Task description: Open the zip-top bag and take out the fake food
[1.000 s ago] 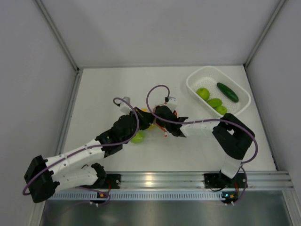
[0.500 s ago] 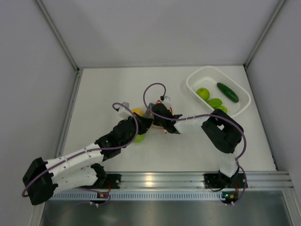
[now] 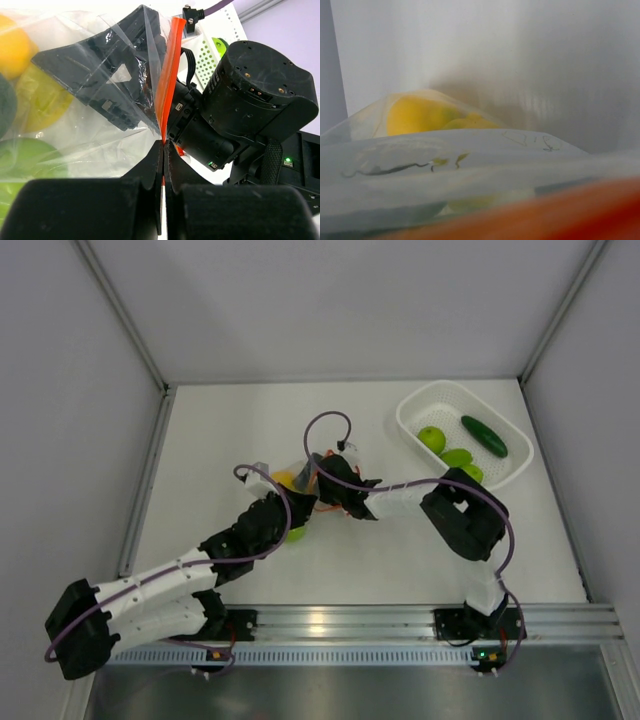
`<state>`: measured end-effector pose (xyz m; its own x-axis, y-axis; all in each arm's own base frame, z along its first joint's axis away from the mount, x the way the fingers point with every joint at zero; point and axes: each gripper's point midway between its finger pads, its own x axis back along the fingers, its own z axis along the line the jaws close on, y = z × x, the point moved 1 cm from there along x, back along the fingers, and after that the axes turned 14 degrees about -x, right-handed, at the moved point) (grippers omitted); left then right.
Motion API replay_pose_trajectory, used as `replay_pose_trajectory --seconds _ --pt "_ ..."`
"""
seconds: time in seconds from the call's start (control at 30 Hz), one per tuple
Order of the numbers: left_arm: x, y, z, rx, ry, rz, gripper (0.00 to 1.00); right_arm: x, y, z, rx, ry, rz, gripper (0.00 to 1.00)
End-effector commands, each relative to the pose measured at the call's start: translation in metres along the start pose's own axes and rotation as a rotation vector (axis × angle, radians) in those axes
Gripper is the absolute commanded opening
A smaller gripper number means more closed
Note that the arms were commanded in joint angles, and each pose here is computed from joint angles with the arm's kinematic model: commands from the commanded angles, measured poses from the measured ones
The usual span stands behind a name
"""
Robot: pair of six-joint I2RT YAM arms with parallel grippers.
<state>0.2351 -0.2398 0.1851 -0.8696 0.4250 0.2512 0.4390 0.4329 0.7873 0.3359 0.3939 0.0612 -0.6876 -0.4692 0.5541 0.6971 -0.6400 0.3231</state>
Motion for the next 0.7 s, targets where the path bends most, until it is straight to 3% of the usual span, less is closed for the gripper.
replay_pose_trajectory --seconds 0.0,0.2,0.27,0.47,0.6,0.67 --pt "0.003 0.0 0.005 -0.025 0.01 -0.009 0.0 -0.006 0.005 0.013 -0.051 0.028 -0.02 0.84" --pt "0.003 -0.004 0.009 -0.029 0.018 -0.002 0.0 -0.018 0.005 0.014 0.024 -0.056 -0.071 0.81" --pt "0.003 -0.004 0.009 -0.028 0.019 -0.004 0.0 -0.024 0.001 -0.004 0.064 -0.13 -0.07 0.79" --pt "0.008 0.002 0.016 -0.031 0.036 -0.035 0.0 -0.028 0.004 -0.024 0.114 -0.197 -0.117 0.67" --pt "0.009 0.004 0.023 -0.042 0.061 -0.044 0.0 -0.021 0.004 -0.038 0.139 -0.222 -0.123 0.54" --pt "0.009 0.004 0.025 -0.042 0.068 -0.047 0.0 -0.016 0.003 -0.039 0.134 -0.213 -0.117 0.53"
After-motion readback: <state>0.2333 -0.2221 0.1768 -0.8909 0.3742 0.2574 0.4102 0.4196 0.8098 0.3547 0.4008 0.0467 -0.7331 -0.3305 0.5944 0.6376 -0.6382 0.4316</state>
